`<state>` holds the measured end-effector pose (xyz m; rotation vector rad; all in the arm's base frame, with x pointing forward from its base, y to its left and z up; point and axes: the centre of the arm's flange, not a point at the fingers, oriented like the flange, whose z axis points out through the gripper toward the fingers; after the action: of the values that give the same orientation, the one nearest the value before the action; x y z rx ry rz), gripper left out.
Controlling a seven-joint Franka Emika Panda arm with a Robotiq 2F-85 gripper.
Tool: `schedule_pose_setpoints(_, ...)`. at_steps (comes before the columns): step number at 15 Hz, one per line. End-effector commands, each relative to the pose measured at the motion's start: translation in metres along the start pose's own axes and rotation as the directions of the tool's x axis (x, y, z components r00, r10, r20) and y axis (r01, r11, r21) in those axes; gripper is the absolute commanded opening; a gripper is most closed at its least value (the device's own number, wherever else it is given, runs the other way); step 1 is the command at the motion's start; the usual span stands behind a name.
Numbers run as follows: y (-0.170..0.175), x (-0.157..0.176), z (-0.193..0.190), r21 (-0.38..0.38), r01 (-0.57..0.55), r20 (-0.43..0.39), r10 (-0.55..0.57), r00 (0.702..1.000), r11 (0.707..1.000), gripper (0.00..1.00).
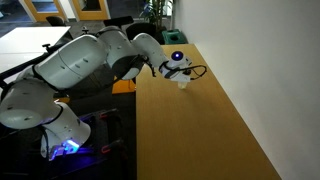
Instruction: Take the marker out of the cup and put it on the table
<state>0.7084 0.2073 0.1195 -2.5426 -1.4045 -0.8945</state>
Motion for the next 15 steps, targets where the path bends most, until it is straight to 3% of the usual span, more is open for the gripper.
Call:
schedule_pose_setpoints(1,0.010,0.007,0.010,0.006,-0.023,0.010,0.022,1.000,1.000,0.50)
schedule_pose_setpoints(10,0.018,0.002,0.025,0.036,-0.043,0.024,0.042,0.999,0.998,0.45)
schedule_pose_setpoints(12,0.019,0.001,0.029,0.046,-0.047,0.028,0.046,0.999,0.998,0.33)
schedule_pose_setpoints(13,0.019,0.001,0.030,0.051,-0.049,0.030,0.048,0.998,0.997,0.18)
schedule_pose_setpoints(15,0.020,0.001,0.033,0.059,-0.054,0.030,0.052,0.998,0.997,0.07)
